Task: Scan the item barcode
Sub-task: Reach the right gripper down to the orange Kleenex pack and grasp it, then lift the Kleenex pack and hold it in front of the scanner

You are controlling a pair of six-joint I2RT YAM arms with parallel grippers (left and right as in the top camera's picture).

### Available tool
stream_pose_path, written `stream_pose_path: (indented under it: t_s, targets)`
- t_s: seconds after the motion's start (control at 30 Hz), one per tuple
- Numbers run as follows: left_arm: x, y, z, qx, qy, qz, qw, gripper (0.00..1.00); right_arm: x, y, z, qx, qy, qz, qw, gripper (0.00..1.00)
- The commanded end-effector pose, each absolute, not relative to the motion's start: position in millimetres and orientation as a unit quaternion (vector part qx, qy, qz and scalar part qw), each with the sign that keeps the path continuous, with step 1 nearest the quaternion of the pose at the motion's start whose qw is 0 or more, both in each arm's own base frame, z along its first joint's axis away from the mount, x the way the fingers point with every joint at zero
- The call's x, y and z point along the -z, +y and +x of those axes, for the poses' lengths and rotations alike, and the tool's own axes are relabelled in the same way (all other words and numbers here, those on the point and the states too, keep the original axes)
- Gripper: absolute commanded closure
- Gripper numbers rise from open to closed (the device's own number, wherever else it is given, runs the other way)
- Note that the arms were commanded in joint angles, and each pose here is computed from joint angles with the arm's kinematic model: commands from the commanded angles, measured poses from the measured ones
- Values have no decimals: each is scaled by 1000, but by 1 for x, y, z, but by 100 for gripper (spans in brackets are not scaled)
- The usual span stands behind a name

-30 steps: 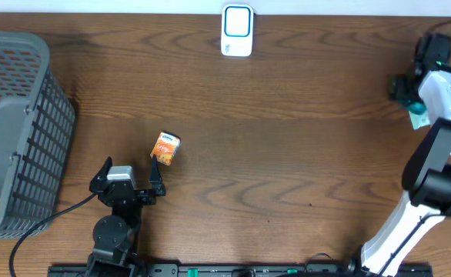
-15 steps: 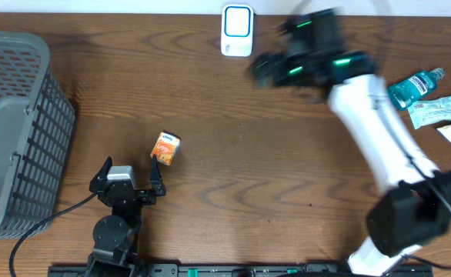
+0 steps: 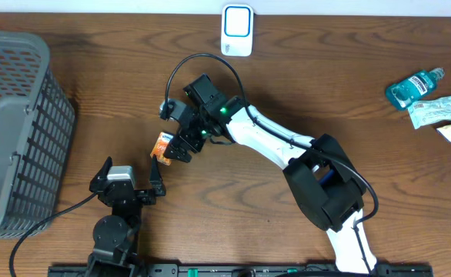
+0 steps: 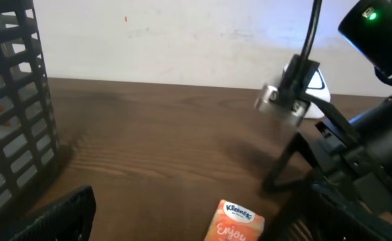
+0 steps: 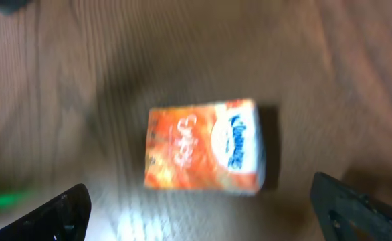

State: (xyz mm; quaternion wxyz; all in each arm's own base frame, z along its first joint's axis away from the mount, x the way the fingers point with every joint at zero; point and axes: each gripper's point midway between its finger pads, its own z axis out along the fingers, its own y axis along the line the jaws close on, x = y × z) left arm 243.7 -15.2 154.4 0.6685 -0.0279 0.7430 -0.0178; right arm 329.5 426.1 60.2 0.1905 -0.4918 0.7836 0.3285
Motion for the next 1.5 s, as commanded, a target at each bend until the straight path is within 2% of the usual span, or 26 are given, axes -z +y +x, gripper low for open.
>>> stream_pose_path:
  t_s: [0.0, 0.33, 0.5, 0.53, 0.57, 0.63, 0.73, 0.83, 0.97, 1.07, 1.2, 1.47]
  targets:
    - [-137, -14, 243, 10, 759, -25, 651, 2, -63, 438, 331, -336, 766, -505, 212, 1]
    - [-137, -14, 243, 10, 759, -25, 651, 2, -27, 456, 354, -326, 777, -485, 234, 1]
    - [-137, -14, 243, 10, 759, -25, 651, 2, -13, 465, 358, -331, 787, -471, 221, 12]
    - [-137, -14, 243, 10, 759, -25, 651, 2, -9, 464, 356, -328, 790, -471, 215, 25]
    - [-137, -14, 243, 10, 759, -25, 651, 2, -3, 459, 356, -315, 799, -468, 207, 47]
    - [-137, -14, 243, 10, 759, -25, 651, 2, 7, 448, 357, -285, 818, -462, 193, 72]
    - [-137, -14, 243, 10, 759, -25, 651, 2, 16, 435, 353, -262, 834, -456, 169, 98]
    - [-137, -14, 243, 10, 759, -25, 651, 2, 22, 413, 359, -222, 864, -426, 150, 99]
    - [-137, -14, 243, 10, 759, -25, 651, 2, -7, 373, 379, -187, 925, -303, 135, 99]
    - [-137, -14, 243, 10, 759, -25, 651, 2, -44, 332, 379, -185, 966, -158, 92, 99]
    - [-137, -14, 243, 10, 759, -25, 651, 2, -88, 268, 347, -170, 985, 16, -16, 99]
    - [-137, -14, 243, 10, 759, -25, 651, 2, -146, 205, 270, -138, 974, 87, -154, 99]
